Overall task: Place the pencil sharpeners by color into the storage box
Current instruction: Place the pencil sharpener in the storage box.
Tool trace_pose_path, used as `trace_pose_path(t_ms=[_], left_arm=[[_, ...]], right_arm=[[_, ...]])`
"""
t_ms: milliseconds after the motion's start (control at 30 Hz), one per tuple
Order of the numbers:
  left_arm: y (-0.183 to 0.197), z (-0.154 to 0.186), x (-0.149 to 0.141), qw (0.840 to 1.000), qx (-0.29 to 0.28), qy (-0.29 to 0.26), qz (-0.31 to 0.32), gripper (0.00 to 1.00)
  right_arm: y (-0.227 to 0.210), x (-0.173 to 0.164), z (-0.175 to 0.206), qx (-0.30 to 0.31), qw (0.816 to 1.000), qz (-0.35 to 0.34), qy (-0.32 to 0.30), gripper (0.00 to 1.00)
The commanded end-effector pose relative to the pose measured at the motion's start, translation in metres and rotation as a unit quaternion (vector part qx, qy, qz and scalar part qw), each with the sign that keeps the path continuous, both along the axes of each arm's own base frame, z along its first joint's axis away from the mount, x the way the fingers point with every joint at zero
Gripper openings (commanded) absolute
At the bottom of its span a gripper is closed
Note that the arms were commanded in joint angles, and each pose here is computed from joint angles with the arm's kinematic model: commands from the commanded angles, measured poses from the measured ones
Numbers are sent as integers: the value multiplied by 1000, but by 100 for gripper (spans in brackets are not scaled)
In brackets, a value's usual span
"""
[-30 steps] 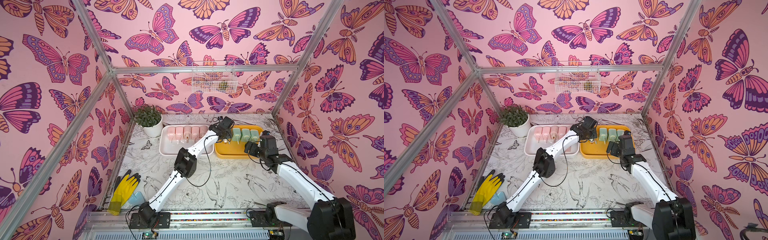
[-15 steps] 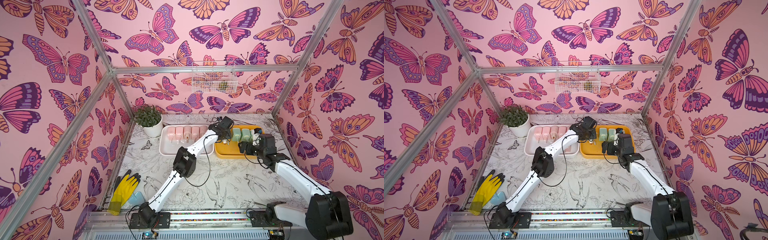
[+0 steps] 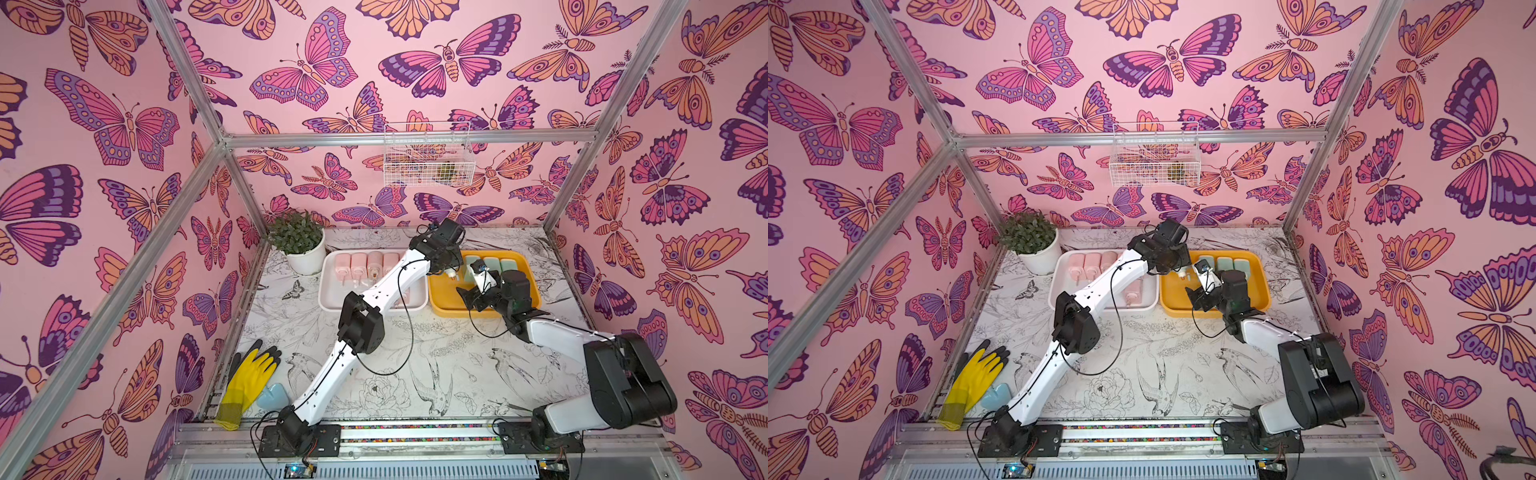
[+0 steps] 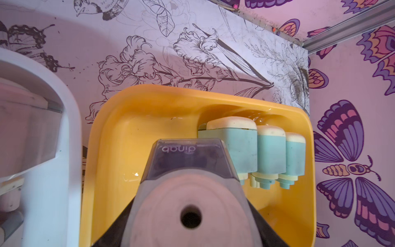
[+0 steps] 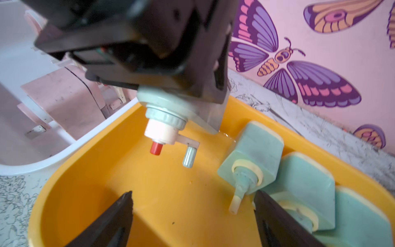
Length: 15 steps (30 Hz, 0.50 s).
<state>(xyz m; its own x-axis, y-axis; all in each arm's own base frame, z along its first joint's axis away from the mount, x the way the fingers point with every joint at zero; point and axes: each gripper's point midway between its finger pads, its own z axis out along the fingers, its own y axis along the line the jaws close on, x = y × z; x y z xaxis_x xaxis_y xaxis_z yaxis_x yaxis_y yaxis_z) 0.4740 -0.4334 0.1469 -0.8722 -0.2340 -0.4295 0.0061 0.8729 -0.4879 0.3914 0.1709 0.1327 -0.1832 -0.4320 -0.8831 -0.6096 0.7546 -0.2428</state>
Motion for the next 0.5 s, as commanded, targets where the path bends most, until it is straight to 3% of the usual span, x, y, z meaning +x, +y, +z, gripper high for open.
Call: trace_pose_path(t_ms=[0, 233, 467], left_arm=[[2, 36, -8, 999, -39, 7, 7, 0], [-1, 51, -18, 997, -69, 25, 7, 0], [5, 53, -21, 997, -67, 32, 13, 0]], right_arm=[[21, 4, 11, -32, 995, 48, -83, 92], [25, 33, 19, -5, 985, -12, -173, 96], [35, 39, 23, 0, 981, -2, -193, 91]])
